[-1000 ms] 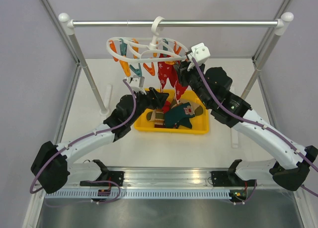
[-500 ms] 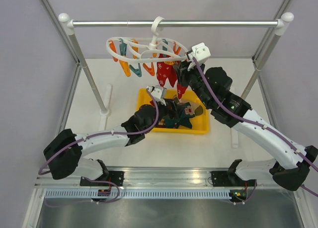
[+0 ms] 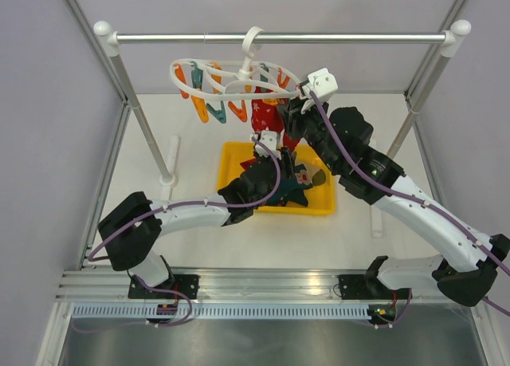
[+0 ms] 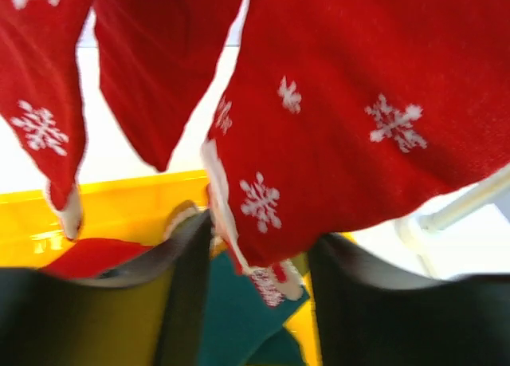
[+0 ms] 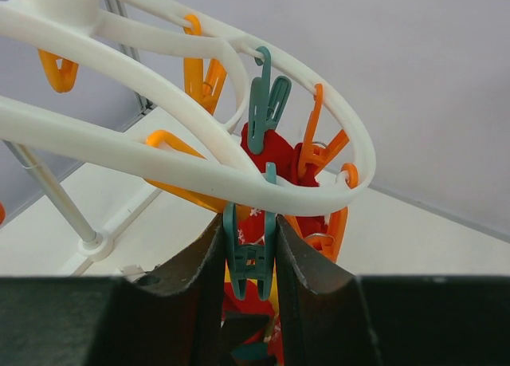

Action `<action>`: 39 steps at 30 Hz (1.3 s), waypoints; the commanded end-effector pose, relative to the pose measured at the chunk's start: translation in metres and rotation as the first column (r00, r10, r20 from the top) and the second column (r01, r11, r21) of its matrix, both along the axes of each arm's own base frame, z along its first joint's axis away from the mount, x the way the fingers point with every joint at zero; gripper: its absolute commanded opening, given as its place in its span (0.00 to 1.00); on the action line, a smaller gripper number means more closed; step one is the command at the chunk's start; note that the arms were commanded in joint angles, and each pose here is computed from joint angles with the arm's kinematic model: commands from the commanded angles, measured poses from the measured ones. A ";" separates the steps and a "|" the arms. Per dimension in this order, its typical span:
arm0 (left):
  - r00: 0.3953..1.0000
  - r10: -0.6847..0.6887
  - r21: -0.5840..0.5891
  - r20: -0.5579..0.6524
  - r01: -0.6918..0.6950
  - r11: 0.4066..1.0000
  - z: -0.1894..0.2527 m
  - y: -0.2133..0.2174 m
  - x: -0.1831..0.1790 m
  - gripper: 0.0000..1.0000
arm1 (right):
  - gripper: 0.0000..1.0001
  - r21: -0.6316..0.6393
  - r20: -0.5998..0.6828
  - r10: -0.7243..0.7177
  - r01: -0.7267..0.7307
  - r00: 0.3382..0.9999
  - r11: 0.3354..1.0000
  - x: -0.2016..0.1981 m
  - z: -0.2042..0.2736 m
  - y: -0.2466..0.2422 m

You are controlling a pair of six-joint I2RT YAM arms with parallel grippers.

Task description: Remove the socks clipped to the hanger

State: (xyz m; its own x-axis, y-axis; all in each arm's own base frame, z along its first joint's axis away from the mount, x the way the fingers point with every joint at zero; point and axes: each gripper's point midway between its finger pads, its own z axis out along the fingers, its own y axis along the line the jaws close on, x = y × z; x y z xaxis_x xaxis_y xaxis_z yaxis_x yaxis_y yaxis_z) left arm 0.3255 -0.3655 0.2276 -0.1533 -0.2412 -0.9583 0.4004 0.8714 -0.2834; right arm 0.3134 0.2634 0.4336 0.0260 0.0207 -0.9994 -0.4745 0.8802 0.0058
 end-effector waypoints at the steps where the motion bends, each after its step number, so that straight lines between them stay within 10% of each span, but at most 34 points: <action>1: 0.994 0.098 0.012 0.043 -0.099 0.995 0.014 0.010 0.012 0.50 | 0.05 0.065 0.021 0.019 -0.020 1.000 0.998 -0.009 0.024 -0.003; 7: 0.992 0.114 0.011 0.054 -0.115 0.993 0.022 0.020 0.008 0.03 | 0.04 0.070 0.011 0.032 -0.033 0.999 0.997 -0.010 0.020 -0.001; 10: 0.992 0.109 0.010 0.056 -0.110 0.994 0.023 0.026 0.004 0.02 | 0.06 0.077 0.004 0.031 -0.032 1.000 0.997 -0.012 0.018 -0.002; 17: 0.995 0.086 0.008 0.044 -0.087 0.996 0.022 0.034 -0.007 0.02 | 0.53 0.135 0.001 0.037 -0.036 0.999 0.990 -0.025 0.025 -0.014; 23: 0.997 0.077 0.029 0.013 -0.078 0.997 0.016 0.035 -0.011 0.02 | 0.73 0.193 0.004 0.066 -0.065 0.998 0.979 -0.042 0.032 -0.025; 31: 1.000 0.029 0.016 0.009 -0.029 0.999 0.022 0.032 -0.024 0.02 | 0.72 0.261 0.008 -0.066 0.062 0.998 0.963 -0.053 0.038 -0.071; 39: 1.000 -0.013 -0.001 -0.008 0.013 1.000 0.025 0.028 -0.041 0.02 | 0.49 0.153 -0.064 -0.151 0.159 0.986 0.975 -0.034 0.006 -0.069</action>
State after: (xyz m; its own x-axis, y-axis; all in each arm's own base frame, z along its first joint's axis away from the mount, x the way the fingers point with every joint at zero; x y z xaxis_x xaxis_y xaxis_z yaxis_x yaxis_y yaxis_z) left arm 0.2961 -0.3366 0.2434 -0.1508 -0.2010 -0.9679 0.3835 0.8906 -0.2447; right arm 0.2690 0.1938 0.4586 0.0277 0.2358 -0.9714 -0.3809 0.9010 0.2078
